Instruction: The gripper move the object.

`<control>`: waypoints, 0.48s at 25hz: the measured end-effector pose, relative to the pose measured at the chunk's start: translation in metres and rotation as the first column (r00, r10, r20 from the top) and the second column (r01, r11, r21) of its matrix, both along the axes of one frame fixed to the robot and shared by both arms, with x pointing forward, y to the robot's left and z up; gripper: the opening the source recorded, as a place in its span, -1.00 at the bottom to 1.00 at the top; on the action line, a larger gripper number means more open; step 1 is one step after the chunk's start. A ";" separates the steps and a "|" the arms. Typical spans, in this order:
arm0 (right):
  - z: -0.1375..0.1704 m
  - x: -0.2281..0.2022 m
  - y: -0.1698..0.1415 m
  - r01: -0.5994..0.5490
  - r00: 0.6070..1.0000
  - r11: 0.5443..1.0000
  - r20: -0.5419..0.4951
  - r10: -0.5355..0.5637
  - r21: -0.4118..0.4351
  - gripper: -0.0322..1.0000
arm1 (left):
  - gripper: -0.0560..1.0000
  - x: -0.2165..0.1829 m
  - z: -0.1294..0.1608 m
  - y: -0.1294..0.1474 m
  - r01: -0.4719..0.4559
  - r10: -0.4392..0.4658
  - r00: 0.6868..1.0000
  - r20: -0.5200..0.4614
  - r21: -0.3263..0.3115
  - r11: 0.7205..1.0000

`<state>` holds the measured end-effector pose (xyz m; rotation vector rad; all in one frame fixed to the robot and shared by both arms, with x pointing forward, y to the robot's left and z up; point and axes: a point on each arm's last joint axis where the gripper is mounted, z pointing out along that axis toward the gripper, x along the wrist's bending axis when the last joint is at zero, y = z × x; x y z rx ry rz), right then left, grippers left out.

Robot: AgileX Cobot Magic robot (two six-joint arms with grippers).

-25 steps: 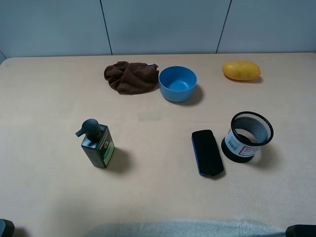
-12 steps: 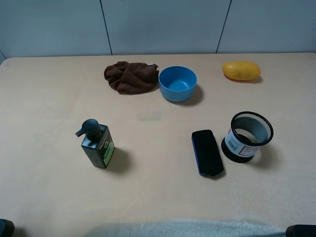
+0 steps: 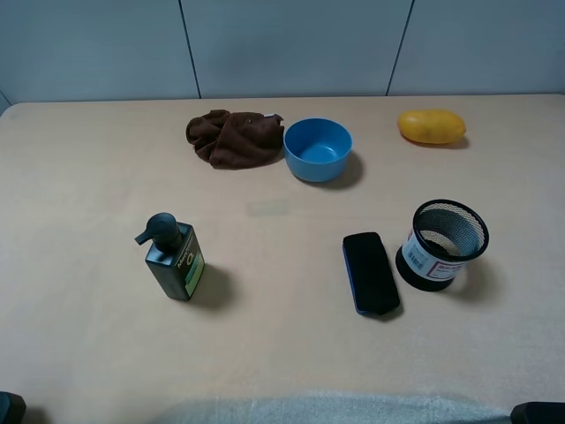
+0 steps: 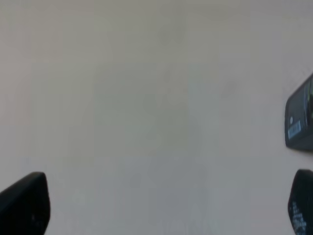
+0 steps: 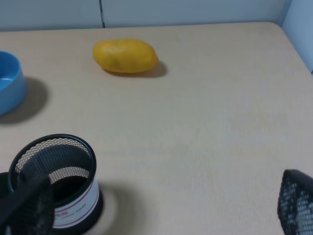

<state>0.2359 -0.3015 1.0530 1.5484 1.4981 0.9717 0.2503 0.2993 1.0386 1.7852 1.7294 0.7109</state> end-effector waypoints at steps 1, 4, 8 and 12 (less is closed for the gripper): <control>0.000 0.000 0.000 0.000 1.000 1.000 0.000 0.000 0.000 0.41 | 0.98 -0.001 0.000 0.000 0.000 0.000 1.000 0.008 0.001 1.000; 0.000 0.000 0.000 0.000 1.000 1.000 0.000 0.000 0.000 0.41 | 0.98 -0.005 0.000 0.000 0.003 -0.003 0.999 0.042 0.002 1.000; 0.000 0.000 0.000 0.000 1.000 1.000 0.000 0.000 0.000 0.41 | 0.98 -0.013 0.001 0.000 0.003 -0.004 0.995 0.097 0.001 1.000; 0.000 0.000 0.000 0.000 1.000 1.000 0.000 0.000 0.000 0.41 | 0.98 -0.022 0.000 0.000 0.003 -0.004 0.987 0.160 0.006 1.000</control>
